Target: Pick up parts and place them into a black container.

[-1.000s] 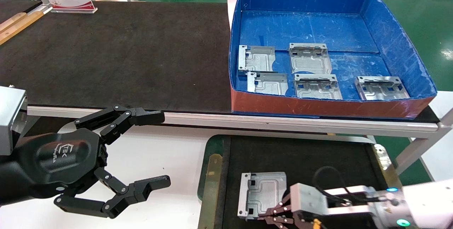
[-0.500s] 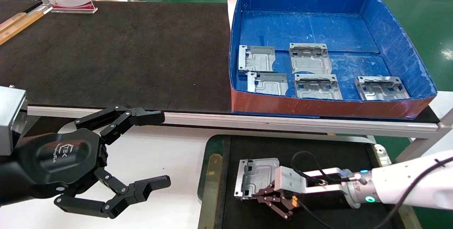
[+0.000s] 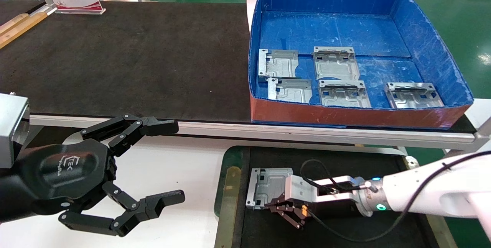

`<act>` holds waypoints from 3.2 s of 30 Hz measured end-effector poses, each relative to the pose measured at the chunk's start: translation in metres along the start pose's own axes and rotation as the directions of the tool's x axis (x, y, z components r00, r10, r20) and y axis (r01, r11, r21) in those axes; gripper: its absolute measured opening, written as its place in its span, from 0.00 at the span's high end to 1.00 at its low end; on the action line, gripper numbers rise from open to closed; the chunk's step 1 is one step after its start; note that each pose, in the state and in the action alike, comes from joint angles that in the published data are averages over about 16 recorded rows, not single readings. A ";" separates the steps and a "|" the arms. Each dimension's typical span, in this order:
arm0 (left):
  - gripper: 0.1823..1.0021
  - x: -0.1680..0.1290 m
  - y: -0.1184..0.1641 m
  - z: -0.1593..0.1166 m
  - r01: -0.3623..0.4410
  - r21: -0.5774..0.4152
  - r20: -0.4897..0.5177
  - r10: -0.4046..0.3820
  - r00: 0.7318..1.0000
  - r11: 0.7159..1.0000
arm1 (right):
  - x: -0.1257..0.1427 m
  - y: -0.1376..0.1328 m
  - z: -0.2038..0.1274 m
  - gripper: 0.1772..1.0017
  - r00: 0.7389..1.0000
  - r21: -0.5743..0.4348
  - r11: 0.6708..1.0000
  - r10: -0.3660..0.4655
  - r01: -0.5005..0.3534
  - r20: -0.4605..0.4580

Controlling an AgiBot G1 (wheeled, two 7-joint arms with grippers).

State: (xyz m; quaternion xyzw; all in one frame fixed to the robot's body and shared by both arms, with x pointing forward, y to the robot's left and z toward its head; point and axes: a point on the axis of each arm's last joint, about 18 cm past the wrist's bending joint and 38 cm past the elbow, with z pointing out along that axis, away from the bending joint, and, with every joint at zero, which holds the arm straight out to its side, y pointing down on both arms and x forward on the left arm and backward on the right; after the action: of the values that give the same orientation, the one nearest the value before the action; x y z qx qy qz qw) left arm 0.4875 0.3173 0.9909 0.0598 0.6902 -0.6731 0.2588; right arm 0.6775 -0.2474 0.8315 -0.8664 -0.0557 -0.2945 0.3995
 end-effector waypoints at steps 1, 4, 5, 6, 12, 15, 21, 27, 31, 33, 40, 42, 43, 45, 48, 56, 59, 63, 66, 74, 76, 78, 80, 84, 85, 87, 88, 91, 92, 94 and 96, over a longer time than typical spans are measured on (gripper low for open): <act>0.00 0.000 0.000 0.000 0.000 0.000 0.000 0.000 1.000 1.000 | 0.001 0.000 0.001 0.98 1.000 -0.002 1.000 -0.003 0.003 -0.002; 0.00 0.000 0.000 0.000 0.000 0.000 0.000 0.000 1.000 1.000 | 0.005 -0.001 0.004 0.98 1.000 -0.007 1.000 -0.010 0.010 -0.006; 0.00 0.000 0.000 0.000 0.000 0.000 0.000 0.000 1.000 1.000 | 0.006 -0.002 0.005 0.98 1.000 -0.008 1.000 -0.013 0.013 -0.007; 0.00 0.000 0.000 0.000 0.000 0.000 0.000 0.000 1.000 1.000 | 0.007 -0.002 0.006 0.98 1.000 -0.009 1.000 -0.016 0.016 -0.008; 0.00 0.000 0.000 0.000 0.000 0.000 0.000 0.000 1.000 1.000 | 0.012 -0.004 0.009 0.98 0.999 -0.017 0.999 -0.035 0.035 -0.007; 0.00 0.000 0.000 0.000 0.000 0.000 0.000 0.000 1.000 1.000 | 0.013 -0.005 0.010 0.98 0.999 -0.020 0.999 -0.046 0.046 -0.004; 0.00 0.000 0.000 0.000 0.000 0.000 0.000 0.000 1.000 1.000 | 0.015 -0.006 0.011 0.98 0.998 -0.027 0.997 -0.070 0.070 0.005; 0.00 0.000 0.000 0.000 0.000 0.000 0.000 0.000 1.000 1.000 | 0.018 -0.008 0.006 0.97 0.995 -0.030 0.995 -0.094 0.095 0.012; 0.00 0.000 0.000 0.000 0.000 0.000 0.000 0.000 1.000 1.000 | 0.020 -0.011 -0.004 0.95 0.993 -0.018 0.993 -0.114 0.114 0.019; 0.00 0.000 0.000 0.000 0.000 0.000 0.000 0.000 1.000 1.000 | 0.020 -0.013 -0.011 0.93 0.992 -0.004 0.992 -0.125 0.125 0.024; 0.00 0.000 0.000 0.000 0.000 0.000 0.000 0.000 1.000 1.000 | 0.021 -0.026 -0.042 0.84 0.982 0.078 0.980 -0.185 0.182 0.040; 0.00 0.000 0.000 0.000 0.000 0.000 0.000 0.000 1.000 1.000 | 0.020 -0.031 -0.050 0.80 0.978 0.107 0.974 -0.205 0.200 0.037; 0.00 0.000 0.000 0.000 0.000 0.000 0.000 0.000 1.000 1.000 | 0.020 -0.034 -0.055 0.78 0.976 0.123 0.970 -0.214 0.208 0.034; 0.00 0.000 0.000 0.000 0.000 0.000 0.000 0.000 1.000 1.000 | 0.020 -0.040 -0.064 0.74 0.973 0.154 0.962 -0.231 0.225 0.026; 0.00 0.000 0.000 0.000 0.000 0.000 0.000 0.000 1.000 1.000 | 0.020 -0.051 -0.077 0.66 0.969 0.205 0.948 -0.249 0.243 0.003; 0.00 0.000 0.000 0.000 0.000 0.000 0.000 0.000 1.000 1.000 | 0.014 -0.080 -0.117 0.43 0.977 0.363 0.908 -0.201 0.211 -0.068; 0.00 0.000 0.000 0.000 0.000 0.000 0.000 0.000 1.000 1.000 | 0.010 -0.092 -0.132 0.35 0.983 0.427 0.885 -0.163 0.183 -0.083; 0.00 0.000 0.000 0.000 0.000 0.000 0.000 0.000 1.000 1.000 | 0.007 -0.100 -0.147 0.24 0.989 0.484 0.862 -0.118 0.149 -0.093; 0.00 0.000 0.000 0.000 0.000 0.000 0.000 0.000 1.000 1.000 | 0.007 -0.103 -0.155 0.18 0.991 0.511 0.850 -0.091 0.130 -0.100; 0.00 0.000 0.000 0.000 0.000 0.000 0.000 0.000 1.000 1.000 | 0.005 -0.106 -0.161 0.05 0.993 0.530 0.840 -0.069 0.112 -0.100; 0.00 0.000 0.000 0.000 0.000 0.000 0.000 0.000 1.000 1.000 | 0.003 -0.106 -0.161 0.04 0.993 0.531 0.841 -0.064 0.106 -0.097; 0.00 0.000 0.000 0.000 0.000 0.000 0.000 0.000 1.000 1.000 | 0.001 -0.107 -0.163 0.02 0.994 0.538 0.837 -0.057 0.099 -0.094; 0.00 0.000 0.000 0.000 0.000 0.000 0.000 0.000 1.000 1.000 | -0.001 -0.107 -0.165 0.01 0.995 0.542 0.835 -0.050 0.091 -0.090; 0.00 0.000 0.000 0.000 0.000 0.000 0.000 0.000 1.000 1.000 | -0.005 -0.109 -0.168 0.01 0.996 0.551 0.831 -0.036 0.075 -0.082; 0.00 0.000 0.000 0.000 0.000 0.000 0.000 0.000 1.000 1.000 | -0.006 -0.109 -0.169 0.00 0.996 0.553 0.830 -0.032 0.071 -0.080; 0.00 0.000 0.000 0.000 0.000 0.000 0.000 0.000 1.000 1.000 | -0.009 -0.110 -0.171 0.00 0.997 0.557 0.828 -0.025 0.063 -0.075; 0.00 0.000 0.000 0.000 0.000 0.000 0.000 0.000 1.000 1.000 | -0.010 -0.110 -0.172 0.00 0.997 0.559 0.827 -0.022 0.059 -0.073; 0.00 0.000 0.000 0.000 0.000 0.000 0.000 0.000 1.000 1.000 | -0.014 -0.112 -0.175 0.00 0.998 0.564 0.824 -0.012 0.048 -0.067; 0.00 0.000 0.000 0.000 0.000 0.000 0.000 0.000 1.000 1.000 | -0.015 -0.112 -0.176 0.00 0.998 0.566 0.824 -0.009 0.044 -0.064; 0.00 0.000 0.000 0.000 0.000 0.000 0.000 0.000 1.000 1.000 | -0.017 -0.113 -0.178 0.00 0.998 0.569 0.822 -0.003 0.036 -0.060; 0.00 0.000 0.000 0.000 0.000 0.000 0.000 0.000 1.000 1.000 | -0.020 -0.114 -0.180 0.00 0.998 0.571 0.820 0.004 0.029 -0.055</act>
State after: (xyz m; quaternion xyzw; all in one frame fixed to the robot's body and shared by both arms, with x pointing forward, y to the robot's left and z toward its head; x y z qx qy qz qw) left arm 0.4876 0.3174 0.9909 0.0595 0.6902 -0.6732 0.2588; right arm 0.5400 -0.2979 0.9868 -0.6981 -0.1364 -0.2902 0.6402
